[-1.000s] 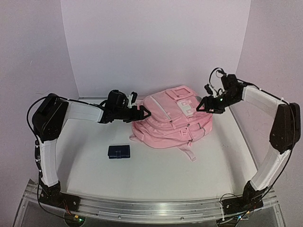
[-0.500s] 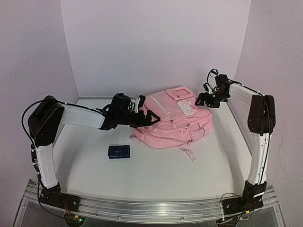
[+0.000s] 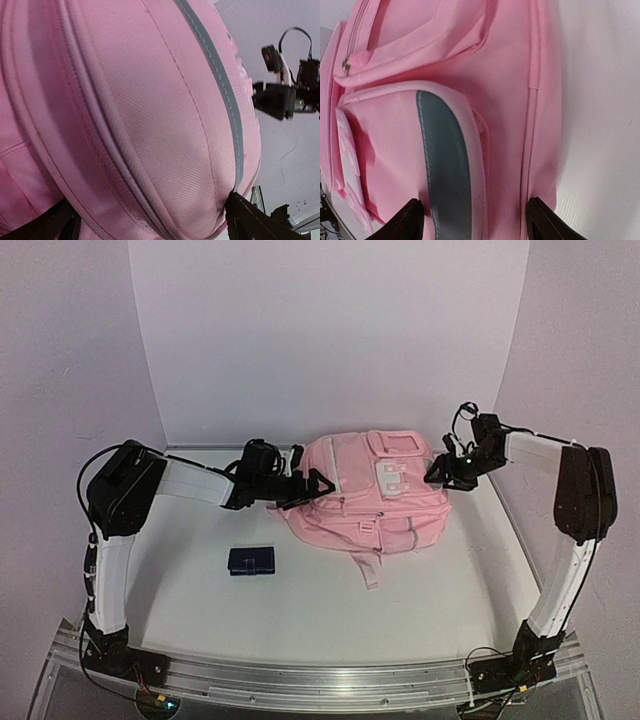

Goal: Pack the student bag
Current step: Adjust the student bag at the center of the board.

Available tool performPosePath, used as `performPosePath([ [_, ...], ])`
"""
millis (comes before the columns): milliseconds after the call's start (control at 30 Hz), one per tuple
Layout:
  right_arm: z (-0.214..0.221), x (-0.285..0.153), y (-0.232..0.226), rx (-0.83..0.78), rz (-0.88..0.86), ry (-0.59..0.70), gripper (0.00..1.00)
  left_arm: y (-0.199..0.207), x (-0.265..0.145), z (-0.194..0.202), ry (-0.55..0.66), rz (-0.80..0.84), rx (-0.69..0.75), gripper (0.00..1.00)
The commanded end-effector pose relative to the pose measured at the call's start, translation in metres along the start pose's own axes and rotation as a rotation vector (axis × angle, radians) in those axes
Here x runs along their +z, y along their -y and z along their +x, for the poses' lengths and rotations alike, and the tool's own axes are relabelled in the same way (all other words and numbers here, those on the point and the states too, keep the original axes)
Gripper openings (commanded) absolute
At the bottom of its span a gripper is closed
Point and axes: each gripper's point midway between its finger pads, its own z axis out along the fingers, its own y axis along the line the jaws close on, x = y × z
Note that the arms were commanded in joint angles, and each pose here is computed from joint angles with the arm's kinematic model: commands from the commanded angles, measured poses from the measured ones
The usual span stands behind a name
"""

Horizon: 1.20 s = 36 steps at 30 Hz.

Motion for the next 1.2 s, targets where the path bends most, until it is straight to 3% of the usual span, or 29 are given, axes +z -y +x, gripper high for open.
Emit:
performPosePath([
  [0,0.085,-0.008,-0.060,0.077,-0.184,-0.211,0.68,-0.002,0.009,-0.028,0.008,0.000,0.054,1.00],
  [133,0.120,-0.030,-0.117,-0.065,-0.281,-0.231,0.74,-0.013,0.004,-0.052,0.011,-0.013,0.072,1.00],
  [233,0.101,-0.051,-0.132,-0.132,-0.240,-0.148,0.78,-0.011,-0.010,-0.061,0.026,-0.042,0.102,1.00],
  [467,0.026,-0.083,-0.100,-0.165,-0.078,0.022,0.85,0.008,-0.049,-0.042,0.036,-0.062,0.133,1.00],
  [767,-0.024,-0.036,-0.076,-0.227,0.001,0.014,0.87,0.018,-0.032,0.013,-0.049,-0.064,0.135,1.00],
  [933,0.002,-0.009,-0.073,-0.155,-0.065,-0.085,0.83,0.019,-0.013,0.024,-0.072,-0.045,0.128,1.00],
  [1167,0.087,-0.008,-0.070,-0.129,-0.092,-0.239,0.72,0.042,0.008,0.048,-0.130,0.042,0.207,1.00],
])
